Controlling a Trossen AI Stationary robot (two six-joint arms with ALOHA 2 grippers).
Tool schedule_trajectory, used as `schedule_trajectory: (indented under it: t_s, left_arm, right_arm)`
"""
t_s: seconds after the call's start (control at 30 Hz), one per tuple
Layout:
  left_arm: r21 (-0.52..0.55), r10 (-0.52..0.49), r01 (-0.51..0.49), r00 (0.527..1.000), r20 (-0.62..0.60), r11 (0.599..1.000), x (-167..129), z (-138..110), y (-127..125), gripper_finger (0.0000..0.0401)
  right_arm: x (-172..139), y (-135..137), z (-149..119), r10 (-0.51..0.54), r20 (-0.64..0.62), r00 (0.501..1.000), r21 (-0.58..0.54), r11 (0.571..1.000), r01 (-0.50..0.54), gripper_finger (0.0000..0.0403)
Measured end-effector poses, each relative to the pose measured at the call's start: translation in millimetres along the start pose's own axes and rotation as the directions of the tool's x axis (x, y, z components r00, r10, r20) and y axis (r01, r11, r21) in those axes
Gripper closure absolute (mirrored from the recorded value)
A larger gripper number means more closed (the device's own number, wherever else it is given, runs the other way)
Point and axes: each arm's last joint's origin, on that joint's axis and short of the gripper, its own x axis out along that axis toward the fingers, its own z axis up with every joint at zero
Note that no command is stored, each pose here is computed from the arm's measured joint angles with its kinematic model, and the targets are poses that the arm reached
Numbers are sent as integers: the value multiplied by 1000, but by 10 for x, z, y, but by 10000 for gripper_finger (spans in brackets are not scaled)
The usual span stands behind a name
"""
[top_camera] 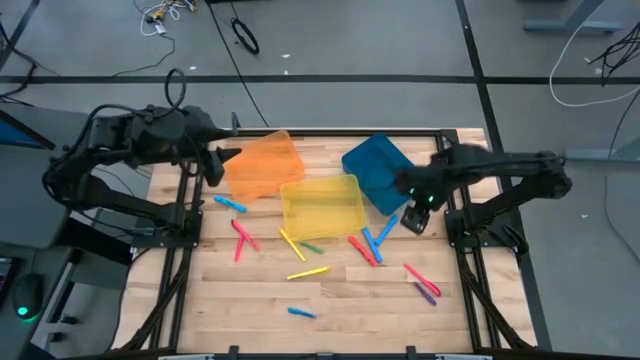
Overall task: Pick & Place Markers
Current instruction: Put the bottom medium pink highlighter pen into the yellow bin
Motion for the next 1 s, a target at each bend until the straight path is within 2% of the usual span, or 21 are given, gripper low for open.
schedule_trajectory:
  t_s: [0.1, 0.33, 0.43, 0.7, 0.83, 1.0]
  left_arm:
    - [-1, 18, -18, 1000, -8, 1000, 39, 10, 14, 187]
    - [75, 43, -40, 999, -30, 996, 106, 17, 33, 192]
    - [108, 54, -51, 998, -26, 993, 128, 32, 49, 192]
    - [110, 50, -50, 999, 0, 993, 145, 71, 104, 192]
    - [102, 63, -63, 998, 6, 993, 151, 82, 132, 192]
    - [90, 78, -78, 997, 12, 993, 158, 92, 160, 192]
  right_arm:
    - [267, 58, -40, -28, -43, 999, -7, 1000, 27, 210]
    - [785, 132, -175, -10, -96, 995, 95, 995, 20, 223]
    - [914, 134, -218, -36, -91, 995, 147, 988, 50, 228]
    - [1169, 158, -362, -57, -112, 992, 291, 953, 88, 234]
    - [1266, 213, -434, -48, -86, 995, 310, 948, 73, 232]
    - [1427, 257, -540, -36, -58, 998, 249, 967, 50, 234]
